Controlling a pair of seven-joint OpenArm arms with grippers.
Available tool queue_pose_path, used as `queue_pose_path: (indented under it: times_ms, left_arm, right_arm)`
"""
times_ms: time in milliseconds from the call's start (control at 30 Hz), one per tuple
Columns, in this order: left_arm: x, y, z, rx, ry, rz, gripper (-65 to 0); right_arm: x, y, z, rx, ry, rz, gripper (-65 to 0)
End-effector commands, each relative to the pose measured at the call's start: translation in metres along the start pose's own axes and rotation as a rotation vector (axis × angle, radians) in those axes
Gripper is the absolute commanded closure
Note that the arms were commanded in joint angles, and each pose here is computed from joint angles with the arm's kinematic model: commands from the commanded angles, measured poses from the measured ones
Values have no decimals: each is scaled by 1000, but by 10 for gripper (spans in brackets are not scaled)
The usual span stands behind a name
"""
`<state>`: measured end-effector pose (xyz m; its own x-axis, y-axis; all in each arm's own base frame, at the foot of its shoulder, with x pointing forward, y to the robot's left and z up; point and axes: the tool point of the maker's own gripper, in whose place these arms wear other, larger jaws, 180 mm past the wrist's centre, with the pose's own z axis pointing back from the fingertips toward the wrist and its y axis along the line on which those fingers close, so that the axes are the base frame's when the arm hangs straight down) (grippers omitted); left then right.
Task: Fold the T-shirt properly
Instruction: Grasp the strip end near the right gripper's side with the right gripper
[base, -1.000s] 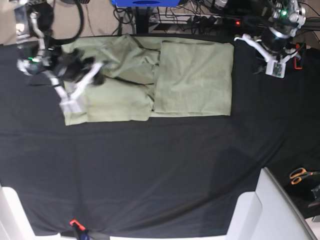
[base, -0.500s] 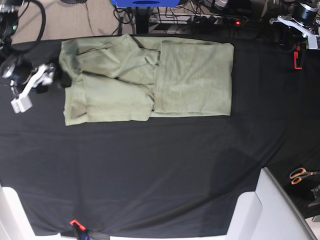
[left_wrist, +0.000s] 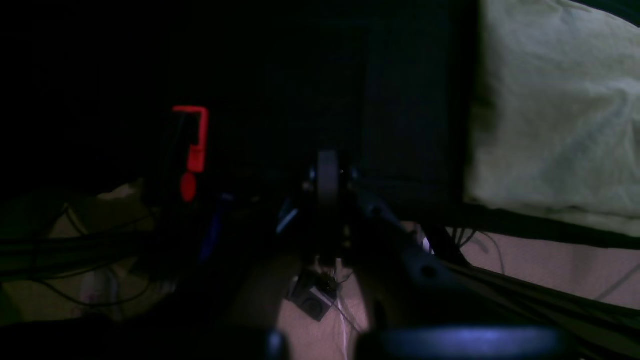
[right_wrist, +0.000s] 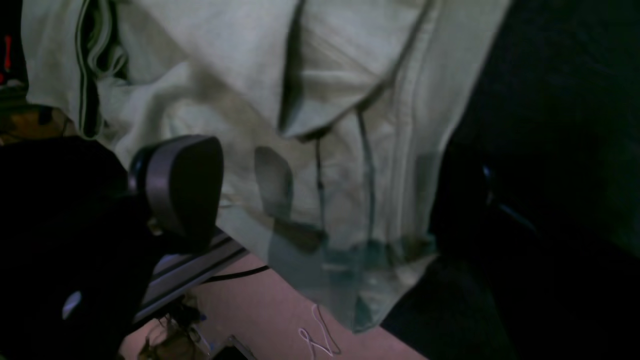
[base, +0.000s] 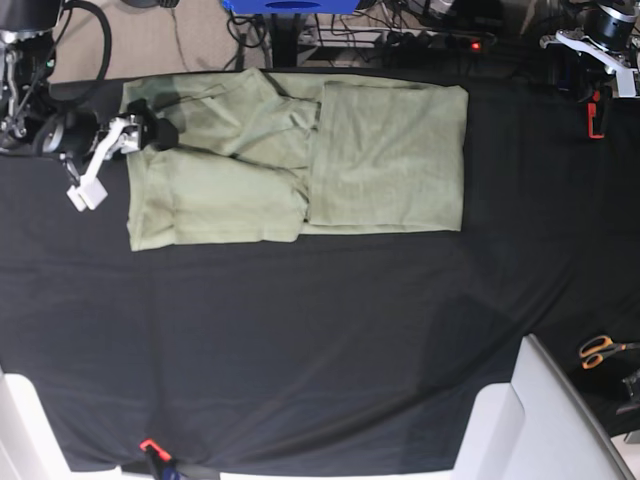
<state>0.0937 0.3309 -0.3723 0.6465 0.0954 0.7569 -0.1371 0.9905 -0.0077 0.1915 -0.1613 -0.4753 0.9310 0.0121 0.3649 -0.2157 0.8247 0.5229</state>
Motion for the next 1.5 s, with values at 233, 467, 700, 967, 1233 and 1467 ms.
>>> queue_pose_path:
  times_ms: [233, 467, 700, 967, 1233, 1467]
  left_arm:
    - [9, 1, 4, -7, -28, -16, 0]
    - [7, 2, 5, -3, -24, -17, 0]
    - [9, 1, 4, -7, -28, -16, 0]
    - [8, 1, 4, -7, -27, -17, 0]
    - [8, 1, 4, -7, -27, -17, 0]
    - [9, 1, 3, -7, -29, -16, 0]
  right_arm:
    - [21, -10, 2, -5, -41, -10, -594]
    - [29, -62, 22, -75, -91, -160, -596]
    - [12, -40, -1, -25, 12, -112, -593]
    - [3, 2, -29, 61, 64, -52, -591]
    - [2, 9, -35, 79, 62, -62, -521]
    - [5, 8, -35, 77, 62, -57, -282]
